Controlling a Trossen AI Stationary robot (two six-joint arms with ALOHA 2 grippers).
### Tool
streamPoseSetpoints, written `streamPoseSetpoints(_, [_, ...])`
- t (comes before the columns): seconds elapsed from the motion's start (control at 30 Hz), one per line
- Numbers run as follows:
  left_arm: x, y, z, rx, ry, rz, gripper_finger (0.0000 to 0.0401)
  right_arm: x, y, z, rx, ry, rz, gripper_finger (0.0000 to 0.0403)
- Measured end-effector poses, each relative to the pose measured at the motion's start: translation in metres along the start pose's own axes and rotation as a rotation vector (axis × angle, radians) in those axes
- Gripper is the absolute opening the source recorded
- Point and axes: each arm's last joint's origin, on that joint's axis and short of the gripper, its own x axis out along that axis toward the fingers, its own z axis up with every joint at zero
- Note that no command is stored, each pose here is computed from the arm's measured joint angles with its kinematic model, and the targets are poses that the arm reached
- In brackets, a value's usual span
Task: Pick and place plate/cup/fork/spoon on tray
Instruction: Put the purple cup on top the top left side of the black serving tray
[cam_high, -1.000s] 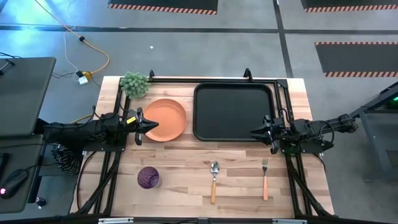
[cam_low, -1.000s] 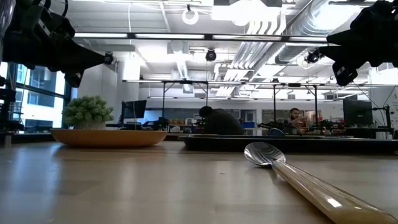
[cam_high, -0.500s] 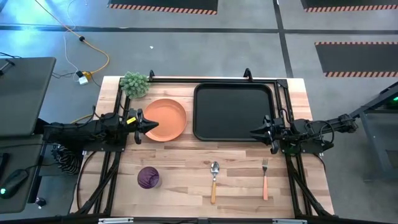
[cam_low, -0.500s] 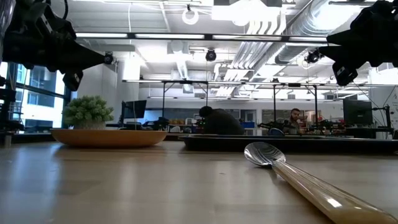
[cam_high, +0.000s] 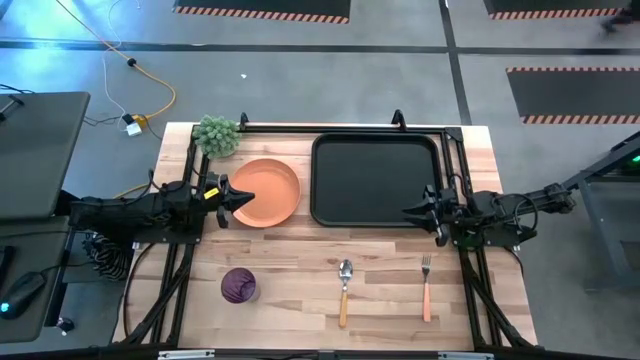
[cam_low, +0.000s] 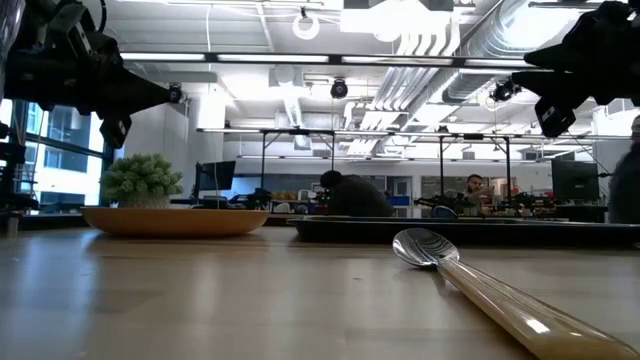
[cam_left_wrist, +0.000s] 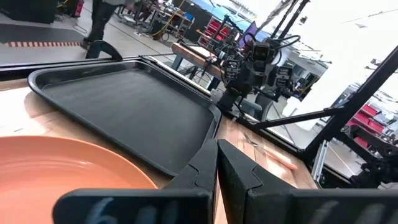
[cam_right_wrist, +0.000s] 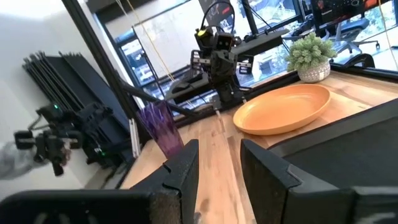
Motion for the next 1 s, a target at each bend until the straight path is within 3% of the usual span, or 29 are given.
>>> streamPoseSetpoints(0.43, [0.0, -0.004, 0.007, -0.042, -0.072, -0.038, 0.0003, 0.0, 0.002, 0.005, 0.108, -0.051, 0.009, 0.011])
streamPoseSetpoints(0.57, [-0.001, -0.005, 0.012, -0.124, -0.135, -0.042, 0.0003, -0.001, 0.0, 0.012, 0.197, -0.178, -0.097, 0.011])
streamPoseSetpoints(0.77, [-0.001, -0.005, 0.015, -0.096, -0.173, -0.014, 0.0003, -0.002, -0.004, 0.015, 0.206, -0.265, -0.246, 0.011])
streamPoseSetpoints(1.0, [-0.002, -0.003, 0.016, -0.102, -0.217, 0.063, 0.0003, -0.005, -0.003, 0.024, 0.24, -0.373, -0.272, 0.011])
